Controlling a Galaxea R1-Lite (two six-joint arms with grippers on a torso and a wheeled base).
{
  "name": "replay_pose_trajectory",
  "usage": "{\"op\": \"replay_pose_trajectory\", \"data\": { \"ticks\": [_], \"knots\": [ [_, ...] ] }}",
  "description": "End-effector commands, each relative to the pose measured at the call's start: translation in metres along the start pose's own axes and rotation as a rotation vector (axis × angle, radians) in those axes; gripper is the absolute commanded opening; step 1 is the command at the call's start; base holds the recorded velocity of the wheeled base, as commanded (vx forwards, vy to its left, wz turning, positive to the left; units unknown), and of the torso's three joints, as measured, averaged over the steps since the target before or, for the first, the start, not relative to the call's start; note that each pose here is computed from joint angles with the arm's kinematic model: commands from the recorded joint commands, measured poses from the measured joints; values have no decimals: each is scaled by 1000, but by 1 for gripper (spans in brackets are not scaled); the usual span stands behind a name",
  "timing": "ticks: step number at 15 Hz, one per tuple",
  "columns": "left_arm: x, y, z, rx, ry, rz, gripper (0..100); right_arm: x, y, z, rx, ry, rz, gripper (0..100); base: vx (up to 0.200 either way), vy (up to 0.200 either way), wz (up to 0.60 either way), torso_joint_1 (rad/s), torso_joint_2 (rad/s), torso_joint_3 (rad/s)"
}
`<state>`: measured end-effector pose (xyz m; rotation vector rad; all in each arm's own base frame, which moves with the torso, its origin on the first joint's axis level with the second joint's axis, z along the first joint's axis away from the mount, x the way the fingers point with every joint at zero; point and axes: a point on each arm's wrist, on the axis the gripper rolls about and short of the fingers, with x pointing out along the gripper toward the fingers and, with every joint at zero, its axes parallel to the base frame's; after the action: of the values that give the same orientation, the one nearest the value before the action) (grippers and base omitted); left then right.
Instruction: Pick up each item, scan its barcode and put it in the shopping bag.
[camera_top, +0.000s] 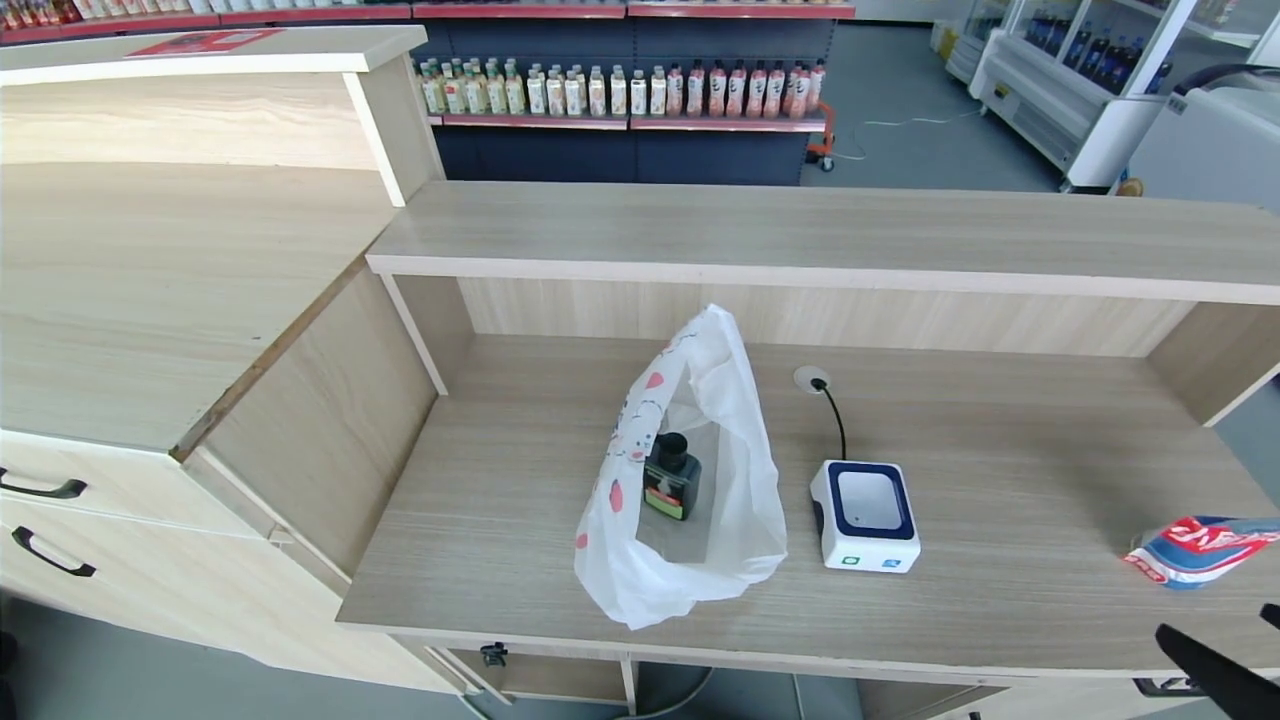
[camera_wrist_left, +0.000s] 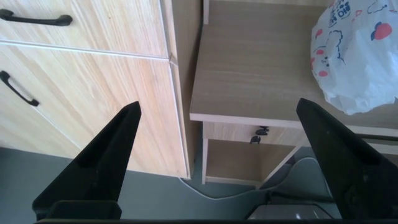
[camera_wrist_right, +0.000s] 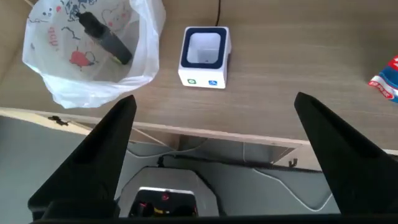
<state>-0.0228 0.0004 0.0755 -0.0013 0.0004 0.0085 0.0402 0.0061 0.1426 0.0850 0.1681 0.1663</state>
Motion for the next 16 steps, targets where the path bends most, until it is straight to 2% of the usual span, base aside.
{"op": "replay_pose_trajectory", "data": {
  "ticks": [1, 11, 16],
  "knots": [
    [0, 0, 0, 0, 0, 1, 100, -50, -3, -76, -70, -149, -168, 100, 0, 0, 0, 0, 0, 0],
    [0, 0, 0, 1, 0, 1, 100, -52, -3, -77, -74, -168, -173, 100, 0, 0, 0, 0, 0, 0],
    [0, 0, 0, 1, 0, 1, 100, -52, -3, -77, -75, -168, -173, 100, 0, -200, 0, 7, 3, 4]
  ]
}}
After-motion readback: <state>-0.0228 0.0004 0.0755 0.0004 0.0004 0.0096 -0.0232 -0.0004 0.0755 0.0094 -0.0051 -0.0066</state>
